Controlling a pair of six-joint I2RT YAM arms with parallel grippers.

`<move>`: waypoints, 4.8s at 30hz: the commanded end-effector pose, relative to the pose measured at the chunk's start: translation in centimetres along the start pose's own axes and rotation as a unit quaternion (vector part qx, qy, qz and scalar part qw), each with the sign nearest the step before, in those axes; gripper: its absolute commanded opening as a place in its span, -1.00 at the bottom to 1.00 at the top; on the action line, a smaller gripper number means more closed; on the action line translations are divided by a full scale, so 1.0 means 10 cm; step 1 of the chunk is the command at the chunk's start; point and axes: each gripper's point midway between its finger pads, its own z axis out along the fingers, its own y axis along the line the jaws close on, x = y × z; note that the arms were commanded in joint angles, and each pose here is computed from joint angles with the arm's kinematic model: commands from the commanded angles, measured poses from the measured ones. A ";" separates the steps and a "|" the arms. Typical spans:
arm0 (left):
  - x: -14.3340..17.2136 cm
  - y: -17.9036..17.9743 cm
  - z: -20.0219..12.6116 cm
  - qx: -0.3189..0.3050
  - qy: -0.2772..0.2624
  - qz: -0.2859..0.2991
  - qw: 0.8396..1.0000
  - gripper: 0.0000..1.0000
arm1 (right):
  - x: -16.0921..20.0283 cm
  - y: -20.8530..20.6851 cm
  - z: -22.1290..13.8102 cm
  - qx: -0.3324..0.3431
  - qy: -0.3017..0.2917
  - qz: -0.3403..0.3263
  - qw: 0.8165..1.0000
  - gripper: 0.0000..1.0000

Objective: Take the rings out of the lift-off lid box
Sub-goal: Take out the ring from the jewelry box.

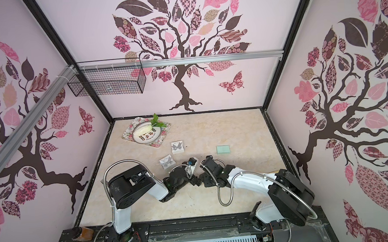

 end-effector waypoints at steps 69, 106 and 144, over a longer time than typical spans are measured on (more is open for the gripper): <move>-0.25 -0.06 -0.25 0.016 -0.004 0.017 1.000 0.97 | -0.02 -0.05 0.10 0.010 -0.023 0.028 0.999 -1.00; 0.07 -0.10 -0.18 0.024 0.150 0.044 0.987 0.96 | -0.09 0.08 -0.03 -0.044 -0.055 0.017 0.997 -1.00; -0.13 -0.12 -0.26 0.093 0.262 0.166 0.946 0.96 | -0.14 0.38 -0.10 -0.108 -0.068 -0.140 0.982 -1.00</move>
